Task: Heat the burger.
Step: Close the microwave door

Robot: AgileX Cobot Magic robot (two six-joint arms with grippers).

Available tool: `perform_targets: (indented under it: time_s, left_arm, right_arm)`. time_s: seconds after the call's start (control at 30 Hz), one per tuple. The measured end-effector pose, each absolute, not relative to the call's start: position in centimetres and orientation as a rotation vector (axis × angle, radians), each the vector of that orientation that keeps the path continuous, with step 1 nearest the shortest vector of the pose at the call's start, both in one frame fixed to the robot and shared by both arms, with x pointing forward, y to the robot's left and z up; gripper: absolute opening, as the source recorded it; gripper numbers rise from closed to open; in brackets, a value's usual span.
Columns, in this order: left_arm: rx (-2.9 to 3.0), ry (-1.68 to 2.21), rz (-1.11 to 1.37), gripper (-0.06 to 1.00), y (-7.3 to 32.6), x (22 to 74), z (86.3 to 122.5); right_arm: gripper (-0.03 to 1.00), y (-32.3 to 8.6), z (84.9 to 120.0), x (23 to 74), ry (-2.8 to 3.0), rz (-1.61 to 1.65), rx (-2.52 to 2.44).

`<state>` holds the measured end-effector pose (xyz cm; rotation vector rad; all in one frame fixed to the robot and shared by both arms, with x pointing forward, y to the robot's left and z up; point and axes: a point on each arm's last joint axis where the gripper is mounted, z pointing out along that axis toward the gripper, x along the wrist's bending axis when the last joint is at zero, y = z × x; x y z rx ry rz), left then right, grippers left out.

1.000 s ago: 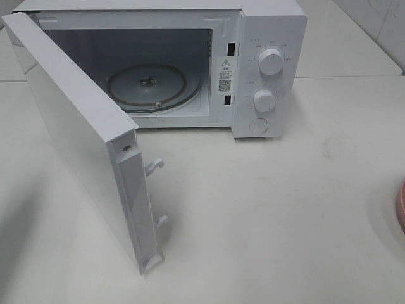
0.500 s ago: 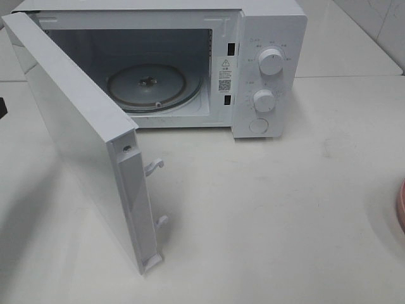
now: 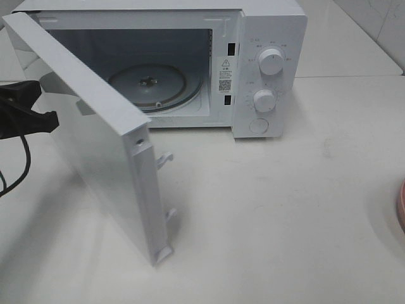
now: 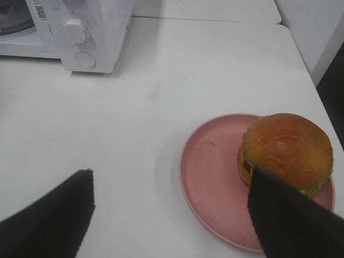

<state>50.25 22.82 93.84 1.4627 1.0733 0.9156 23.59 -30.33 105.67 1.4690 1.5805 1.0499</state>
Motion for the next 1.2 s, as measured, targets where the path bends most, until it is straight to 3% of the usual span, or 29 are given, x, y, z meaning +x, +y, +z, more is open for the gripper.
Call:
perform_targets:
  time_s: [0.77,1.2]
  left_arm:
    - [1.451,0.980,0.716,0.00,10.7,52.9,94.2]
    - [1.442,1.029,0.757,0.00,3.7,54.3,95.2]
  right_arm:
    - [0.76,-30.3,105.7,23.6,1.580,1.050,1.469]
    - [0.76,-30.3,105.7,23.6,1.580,1.050,1.469]
